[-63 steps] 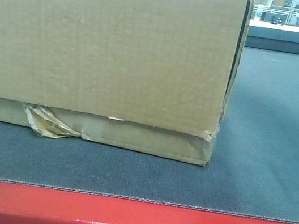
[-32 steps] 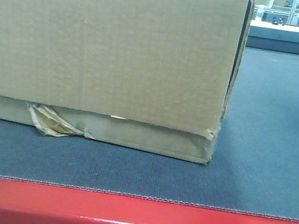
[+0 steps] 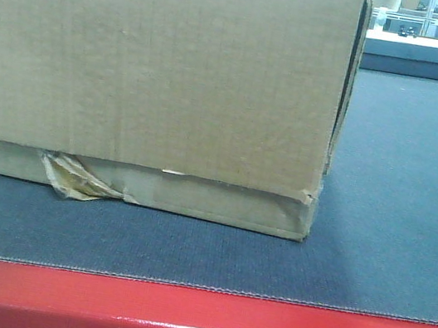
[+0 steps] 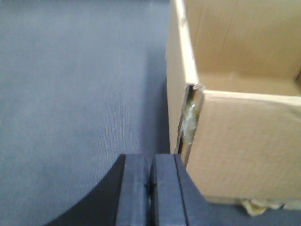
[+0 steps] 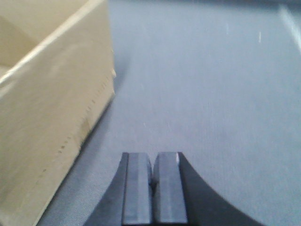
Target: Grab carton from right shelf to conveyor
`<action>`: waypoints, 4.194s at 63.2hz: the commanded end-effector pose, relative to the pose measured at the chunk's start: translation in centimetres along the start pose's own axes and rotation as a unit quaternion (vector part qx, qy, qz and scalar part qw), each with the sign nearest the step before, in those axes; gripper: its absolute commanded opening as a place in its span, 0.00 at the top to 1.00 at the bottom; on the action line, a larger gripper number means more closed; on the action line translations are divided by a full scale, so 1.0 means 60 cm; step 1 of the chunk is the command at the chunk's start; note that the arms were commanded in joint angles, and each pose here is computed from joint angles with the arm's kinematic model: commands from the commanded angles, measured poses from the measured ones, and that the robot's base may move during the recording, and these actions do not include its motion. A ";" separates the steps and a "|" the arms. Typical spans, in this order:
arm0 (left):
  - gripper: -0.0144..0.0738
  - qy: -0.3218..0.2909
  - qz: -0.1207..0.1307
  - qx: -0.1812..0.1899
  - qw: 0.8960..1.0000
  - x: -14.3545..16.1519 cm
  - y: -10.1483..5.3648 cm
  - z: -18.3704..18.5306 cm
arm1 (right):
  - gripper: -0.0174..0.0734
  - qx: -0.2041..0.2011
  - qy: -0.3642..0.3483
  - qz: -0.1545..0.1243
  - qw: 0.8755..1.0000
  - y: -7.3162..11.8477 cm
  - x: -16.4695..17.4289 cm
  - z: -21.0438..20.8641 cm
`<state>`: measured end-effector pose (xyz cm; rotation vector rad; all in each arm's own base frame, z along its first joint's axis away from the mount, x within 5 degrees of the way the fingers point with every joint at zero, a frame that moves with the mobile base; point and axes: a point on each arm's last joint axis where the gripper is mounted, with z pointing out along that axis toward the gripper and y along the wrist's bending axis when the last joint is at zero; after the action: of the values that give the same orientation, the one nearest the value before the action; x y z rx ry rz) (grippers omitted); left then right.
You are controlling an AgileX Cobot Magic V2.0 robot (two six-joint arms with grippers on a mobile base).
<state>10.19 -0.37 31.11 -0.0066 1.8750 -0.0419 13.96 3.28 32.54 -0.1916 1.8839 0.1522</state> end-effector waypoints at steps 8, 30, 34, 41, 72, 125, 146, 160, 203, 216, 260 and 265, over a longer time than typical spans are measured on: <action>0.85 -0.093 -0.006 0.007 0.996 0.019 0.003 -0.056 | 0.88 -0.002 -0.085 -0.015 0.996 -0.003 0.050 -0.056; 0.85 -0.174 -0.008 0.010 0.985 0.021 0.007 -0.110 | 0.88 -0.005 -0.164 -0.013 0.986 -0.004 0.057 -0.101; 0.85 -0.175 -0.008 0.010 0.984 0.021 0.007 -0.110 | 0.88 -0.006 -0.169 -0.013 0.986 -0.004 0.055 -0.101; 0.85 -0.175 -0.008 0.010 0.984 0.021 0.007 -0.110 | 0.88 -0.006 -0.170 -0.013 0.985 -0.004 0.055 -0.101; 0.85 -0.172 -0.014 0.002 0.985 0.023 0.008 -0.110 | 0.88 -0.006 -0.170 -0.013 0.985 -0.004 0.055 -0.101; 0.85 -0.158 -0.032 -0.051 0.986 0.190 0.020 -0.021 | 0.88 -0.008 -0.178 -0.013 0.984 -0.003 0.053 -0.102; 0.85 -0.158 -0.032 -0.051 0.986 0.190 0.020 -0.021 | 0.88 -0.008 -0.178 -0.013 0.984 -0.003 0.053 -0.102; 0.85 -0.158 -0.032 -0.051 0.986 0.190 0.020 -0.021 | 0.88 -0.008 -0.178 -0.013 0.984 -0.003 0.053 -0.102; 0.85 -0.158 -0.032 -0.051 0.986 0.190 0.020 -0.021 | 0.88 0.104 -0.174 0.022 0.979 -0.028 0.163 -0.088; 0.85 -0.158 -0.032 -0.051 0.986 0.190 0.020 -0.021 | 0.88 0.108 -0.203 0.019 0.973 -0.027 0.224 -0.081; 0.85 -0.158 -0.032 -0.051 0.986 0.190 0.020 -0.021 | 0.88 0.107 -0.196 0.020 0.975 -0.027 0.226 -0.081; 0.85 -0.158 -0.032 -0.051 0.986 0.190 0.020 -0.021 | 0.88 0.107 -0.196 0.020 0.975 -0.027 0.226 -0.081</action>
<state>5.65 0.55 20.36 -0.1376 1.5798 0.0072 5.70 0.00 20.91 0.0232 1.5314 0.0202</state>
